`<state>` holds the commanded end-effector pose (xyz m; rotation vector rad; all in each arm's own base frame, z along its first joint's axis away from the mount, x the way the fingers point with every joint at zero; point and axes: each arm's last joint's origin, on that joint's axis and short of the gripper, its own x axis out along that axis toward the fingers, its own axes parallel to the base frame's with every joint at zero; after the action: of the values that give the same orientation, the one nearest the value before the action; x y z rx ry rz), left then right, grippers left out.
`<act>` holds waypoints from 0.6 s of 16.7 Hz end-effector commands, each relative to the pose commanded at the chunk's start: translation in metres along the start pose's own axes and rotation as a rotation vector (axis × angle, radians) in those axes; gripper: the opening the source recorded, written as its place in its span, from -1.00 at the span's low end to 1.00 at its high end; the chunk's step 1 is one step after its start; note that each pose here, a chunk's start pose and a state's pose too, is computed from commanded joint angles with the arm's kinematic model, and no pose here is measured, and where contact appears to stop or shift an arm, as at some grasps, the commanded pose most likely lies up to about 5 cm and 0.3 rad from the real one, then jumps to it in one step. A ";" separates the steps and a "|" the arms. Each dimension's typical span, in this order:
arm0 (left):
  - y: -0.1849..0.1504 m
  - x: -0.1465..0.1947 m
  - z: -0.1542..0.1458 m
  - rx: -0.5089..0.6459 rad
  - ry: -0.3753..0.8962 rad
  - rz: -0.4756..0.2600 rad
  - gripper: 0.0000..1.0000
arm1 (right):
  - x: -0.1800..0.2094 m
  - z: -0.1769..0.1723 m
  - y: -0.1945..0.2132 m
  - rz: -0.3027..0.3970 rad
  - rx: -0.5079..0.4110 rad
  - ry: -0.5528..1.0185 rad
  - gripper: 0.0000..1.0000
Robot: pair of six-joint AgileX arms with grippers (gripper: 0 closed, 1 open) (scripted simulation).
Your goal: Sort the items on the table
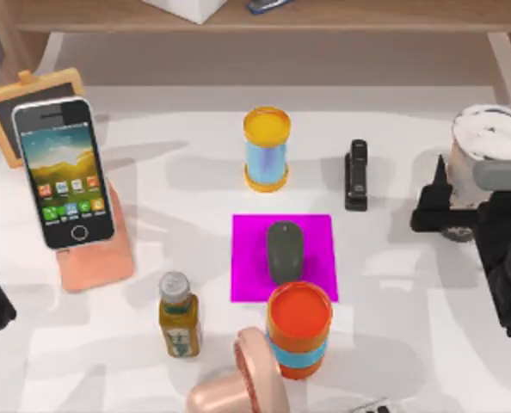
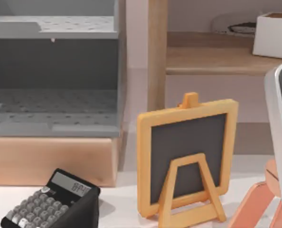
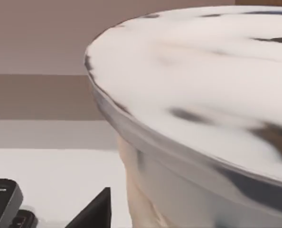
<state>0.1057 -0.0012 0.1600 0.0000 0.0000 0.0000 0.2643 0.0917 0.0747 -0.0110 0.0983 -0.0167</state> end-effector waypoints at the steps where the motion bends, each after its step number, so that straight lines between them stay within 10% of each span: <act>1: 0.000 0.000 0.000 0.000 0.000 0.000 1.00 | 0.000 0.000 0.000 0.000 0.000 0.000 0.40; 10: 0.000 0.000 0.000 0.000 0.000 0.000 1.00 | 0.000 0.000 0.000 0.000 0.000 0.000 -0.96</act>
<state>0.1057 -0.0012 0.1600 0.0000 0.0000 0.0000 0.2643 0.0917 0.0747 -0.0110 0.0983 -0.0167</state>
